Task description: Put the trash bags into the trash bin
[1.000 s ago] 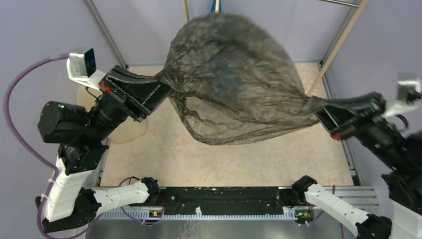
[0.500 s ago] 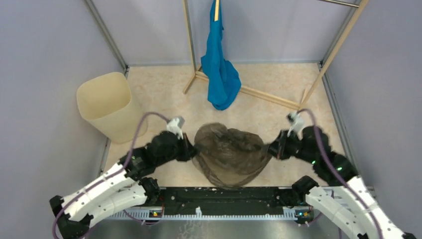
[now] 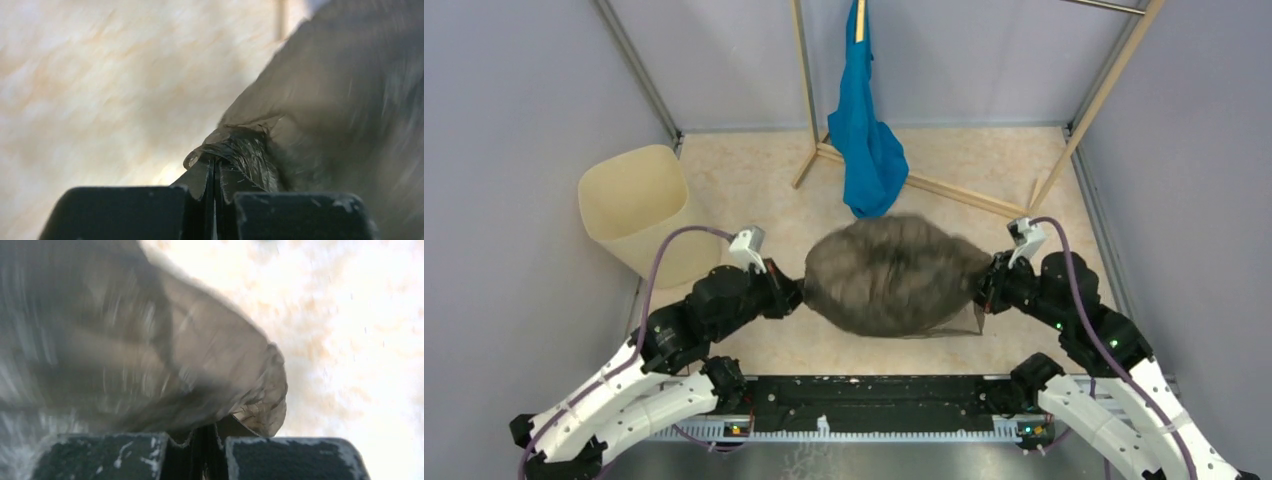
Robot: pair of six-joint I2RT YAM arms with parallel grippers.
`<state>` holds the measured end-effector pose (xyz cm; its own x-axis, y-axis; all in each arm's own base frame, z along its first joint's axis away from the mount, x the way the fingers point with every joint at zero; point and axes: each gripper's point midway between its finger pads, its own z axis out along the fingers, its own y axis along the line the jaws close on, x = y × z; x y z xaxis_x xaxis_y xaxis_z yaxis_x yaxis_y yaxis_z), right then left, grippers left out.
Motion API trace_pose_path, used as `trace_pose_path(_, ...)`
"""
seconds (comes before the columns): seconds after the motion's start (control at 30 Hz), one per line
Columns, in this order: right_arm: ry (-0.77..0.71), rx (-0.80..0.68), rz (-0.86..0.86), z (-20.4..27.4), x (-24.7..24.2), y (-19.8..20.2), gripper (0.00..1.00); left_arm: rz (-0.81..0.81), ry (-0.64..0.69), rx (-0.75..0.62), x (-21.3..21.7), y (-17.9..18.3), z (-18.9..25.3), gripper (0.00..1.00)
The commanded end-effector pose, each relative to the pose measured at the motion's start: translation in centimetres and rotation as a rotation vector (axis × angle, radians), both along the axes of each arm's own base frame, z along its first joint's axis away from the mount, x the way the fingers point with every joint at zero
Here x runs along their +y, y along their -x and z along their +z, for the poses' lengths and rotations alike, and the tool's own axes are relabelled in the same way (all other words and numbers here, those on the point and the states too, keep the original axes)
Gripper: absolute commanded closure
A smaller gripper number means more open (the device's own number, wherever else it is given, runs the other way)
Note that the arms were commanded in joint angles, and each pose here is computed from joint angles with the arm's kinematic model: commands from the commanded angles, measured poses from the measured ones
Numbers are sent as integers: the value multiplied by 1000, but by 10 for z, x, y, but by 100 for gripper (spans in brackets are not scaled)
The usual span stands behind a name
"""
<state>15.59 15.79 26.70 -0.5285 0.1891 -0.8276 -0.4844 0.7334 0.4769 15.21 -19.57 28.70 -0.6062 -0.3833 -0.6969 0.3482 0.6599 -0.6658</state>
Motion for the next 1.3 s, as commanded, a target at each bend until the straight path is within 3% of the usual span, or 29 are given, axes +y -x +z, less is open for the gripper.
trace_pose_path(0.0, -24, 2, -37, -1, -11, 10, 100, 123, -14, 69, 38, 9, -21, 100)
trace_pose_path(0.2, -33, -42, 17, 34, 3, 1, 100, 71, 13, -27, 34, 11, 35, 100)
trace_pose_path(0.4, -34, -2, -7, 22, 5, -4, 100, 49, 19, -25, 23, 7, 36, 100)
trace_pose_path(0.5, 23, 223, -159, -43, -5, -16, 100, 115, -52, 74, 25, -1, -16, 100)
trace_pose_path(0.63, 38, 598, 219, -147, 48, 36, 100, 157, -327, 353, 35, 11, -106, 100)
trace_pose_path(0.73, 54, 534, 208, -137, 44, 42, 100, 155, -410, 420, 43, 19, -109, 100)
trace_pose_path(0.87, 42, 350, 188, -70, 37, 30, 100, 31, -238, 229, 18, 13, -42, 100)
trace_pose_path(0.97, 54, 236, 161, -21, 30, 21, 100, 77, -157, 101, 26, 3, 8, 100)
trace_pose_path(1.03, 42, 192, 120, -9, 25, 16, 100, 141, -164, 77, 39, -2, 18, 100)
trace_pose_path(1.13, 27, 206, 69, -16, 22, 12, 100, 184, -177, 99, 45, -4, 8, 100)
trace_pose_path(1.2, 40, 296, -2, -41, 20, 5, 100, 169, -198, 137, 37, -5, -13, 100)
trace_pose_path(1.27, 69, 421, 59, -80, 33, 10, 100, 162, -338, 227, 33, -7, -61, 100)
